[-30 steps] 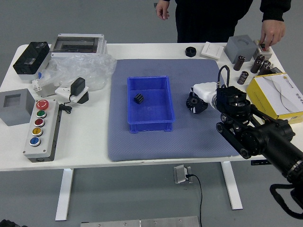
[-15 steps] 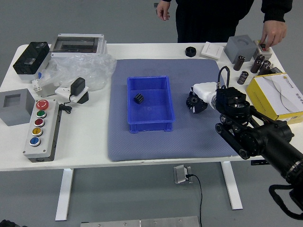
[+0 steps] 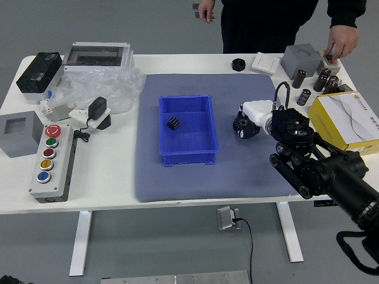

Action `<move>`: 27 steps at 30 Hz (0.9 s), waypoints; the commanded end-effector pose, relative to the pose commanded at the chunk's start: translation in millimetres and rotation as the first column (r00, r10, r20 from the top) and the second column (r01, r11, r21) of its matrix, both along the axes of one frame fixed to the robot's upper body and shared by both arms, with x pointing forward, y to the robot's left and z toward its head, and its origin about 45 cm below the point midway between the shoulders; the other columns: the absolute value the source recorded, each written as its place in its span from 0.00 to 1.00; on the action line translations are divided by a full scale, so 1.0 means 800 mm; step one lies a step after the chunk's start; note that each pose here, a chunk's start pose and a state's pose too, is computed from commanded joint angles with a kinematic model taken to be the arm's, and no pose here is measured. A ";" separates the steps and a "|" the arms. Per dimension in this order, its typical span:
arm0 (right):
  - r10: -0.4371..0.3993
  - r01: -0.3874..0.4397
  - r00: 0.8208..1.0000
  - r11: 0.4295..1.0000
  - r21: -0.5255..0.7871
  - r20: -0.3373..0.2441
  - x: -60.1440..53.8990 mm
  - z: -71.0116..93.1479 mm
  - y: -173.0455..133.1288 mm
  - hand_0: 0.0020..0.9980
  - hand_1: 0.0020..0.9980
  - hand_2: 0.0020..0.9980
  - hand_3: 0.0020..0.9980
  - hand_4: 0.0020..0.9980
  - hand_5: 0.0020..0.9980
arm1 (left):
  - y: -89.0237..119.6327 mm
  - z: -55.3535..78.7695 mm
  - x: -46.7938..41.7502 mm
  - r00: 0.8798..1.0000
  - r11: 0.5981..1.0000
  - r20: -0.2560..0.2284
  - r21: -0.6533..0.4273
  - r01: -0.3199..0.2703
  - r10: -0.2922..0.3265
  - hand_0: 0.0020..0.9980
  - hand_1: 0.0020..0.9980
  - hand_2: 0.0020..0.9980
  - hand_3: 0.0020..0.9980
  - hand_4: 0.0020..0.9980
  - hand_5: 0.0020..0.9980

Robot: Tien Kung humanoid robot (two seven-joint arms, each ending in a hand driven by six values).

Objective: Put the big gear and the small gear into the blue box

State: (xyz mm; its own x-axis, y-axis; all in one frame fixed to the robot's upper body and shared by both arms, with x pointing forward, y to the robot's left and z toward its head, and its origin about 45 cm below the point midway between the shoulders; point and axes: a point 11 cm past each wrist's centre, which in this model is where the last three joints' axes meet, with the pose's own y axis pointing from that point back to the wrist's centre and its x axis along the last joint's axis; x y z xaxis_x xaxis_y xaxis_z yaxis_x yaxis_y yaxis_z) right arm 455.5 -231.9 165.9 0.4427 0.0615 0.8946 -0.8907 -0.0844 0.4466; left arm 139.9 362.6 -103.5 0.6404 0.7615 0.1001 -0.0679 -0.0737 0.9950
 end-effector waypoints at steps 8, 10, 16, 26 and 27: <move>-0.029 0.028 0.999 0.999 0.024 0.040 0.005 0.020 -0.017 0.53 0.43 0.49 0.61 0.58 0.20 | 0.002 0.001 0.001 1.000 1.000 0.004 0.002 -0.004 0.004 0.89 0.87 0.86 0.84 0.84 0.54; -0.036 0.034 0.998 0.999 0.032 0.053 0.007 0.027 -0.022 0.53 0.43 0.49 0.62 0.57 0.18 | 0.002 0.001 0.001 1.000 1.000 0.004 0.002 -0.005 0.005 0.89 0.87 0.86 0.84 0.84 0.54; -0.047 0.040 0.992 0.997 0.067 0.116 0.009 0.060 -0.032 0.54 0.43 0.49 0.62 0.56 0.18 | 0.004 0.001 0.001 1.000 1.000 0.005 0.003 -0.010 0.010 0.89 0.87 0.86 0.84 0.84 0.54; 0.022 -0.052 0.972 0.991 0.123 0.235 -0.003 0.113 -0.003 0.54 0.43 0.48 0.62 0.56 0.18 | 0.005 0.002 0.003 1.000 1.000 0.009 0.003 -0.016 0.016 0.89 0.87 0.87 0.84 0.84 0.54; 0.037 -0.070 0.969 0.989 0.128 0.246 -0.005 0.118 0.005 0.54 0.43 0.48 0.62 0.56 0.18 | 0.005 0.002 0.003 1.000 1.000 0.010 0.002 -0.016 0.016 0.89 0.87 0.87 0.84 0.84 0.54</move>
